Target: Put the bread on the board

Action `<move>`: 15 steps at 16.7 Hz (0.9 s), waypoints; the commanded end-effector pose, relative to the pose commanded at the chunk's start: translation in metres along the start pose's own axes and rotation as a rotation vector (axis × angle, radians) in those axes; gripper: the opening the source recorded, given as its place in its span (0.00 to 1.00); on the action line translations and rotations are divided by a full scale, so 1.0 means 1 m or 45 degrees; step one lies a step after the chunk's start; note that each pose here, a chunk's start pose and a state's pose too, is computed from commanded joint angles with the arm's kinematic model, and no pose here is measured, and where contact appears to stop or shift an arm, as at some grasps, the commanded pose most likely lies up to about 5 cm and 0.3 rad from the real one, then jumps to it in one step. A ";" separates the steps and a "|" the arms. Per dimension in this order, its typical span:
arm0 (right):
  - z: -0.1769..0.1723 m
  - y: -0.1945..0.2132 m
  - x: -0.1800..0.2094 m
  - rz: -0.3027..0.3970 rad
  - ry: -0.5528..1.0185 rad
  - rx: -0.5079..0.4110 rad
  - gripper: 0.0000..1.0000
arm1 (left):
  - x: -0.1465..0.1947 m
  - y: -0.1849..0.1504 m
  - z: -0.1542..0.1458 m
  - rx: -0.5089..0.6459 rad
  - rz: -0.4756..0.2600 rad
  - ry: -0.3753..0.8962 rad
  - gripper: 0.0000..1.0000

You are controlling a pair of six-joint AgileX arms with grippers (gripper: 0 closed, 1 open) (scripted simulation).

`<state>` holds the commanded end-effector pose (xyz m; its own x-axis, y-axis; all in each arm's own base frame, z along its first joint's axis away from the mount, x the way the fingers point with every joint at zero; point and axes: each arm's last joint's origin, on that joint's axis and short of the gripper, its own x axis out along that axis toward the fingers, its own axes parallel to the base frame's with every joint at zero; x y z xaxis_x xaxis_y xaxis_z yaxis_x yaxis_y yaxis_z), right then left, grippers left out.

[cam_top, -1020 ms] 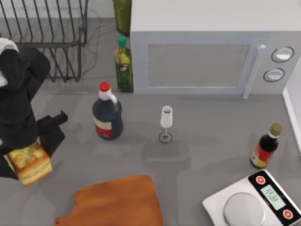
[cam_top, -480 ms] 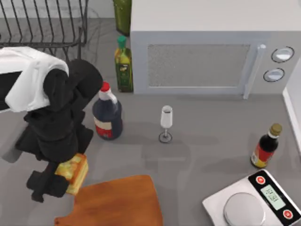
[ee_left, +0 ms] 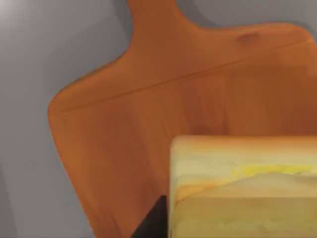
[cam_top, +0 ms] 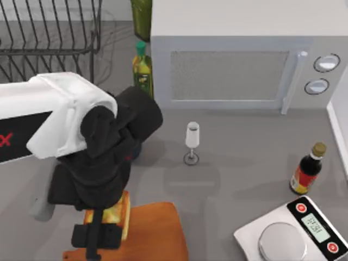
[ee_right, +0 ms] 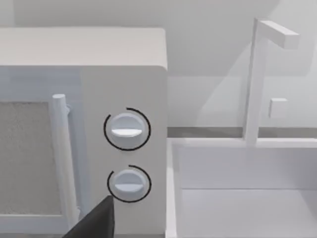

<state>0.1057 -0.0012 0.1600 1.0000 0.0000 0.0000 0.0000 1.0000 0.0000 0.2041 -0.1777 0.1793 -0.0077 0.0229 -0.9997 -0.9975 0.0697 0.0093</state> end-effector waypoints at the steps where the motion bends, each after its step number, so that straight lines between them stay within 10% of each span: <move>1: 0.000 0.000 0.000 0.000 0.000 0.000 1.00 | -0.001 0.003 -0.004 -0.020 -0.003 0.005 0.00; 15: 0.000 0.000 0.000 0.000 0.000 0.000 1.00 | 0.001 0.011 -0.013 -0.066 -0.011 0.017 0.00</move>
<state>0.1057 -0.0012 0.1600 1.0000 0.0000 0.0000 0.0000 1.0000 0.0000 0.1927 -0.1897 0.1778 0.0005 0.0091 -1.0000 -0.9998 0.0183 -0.0003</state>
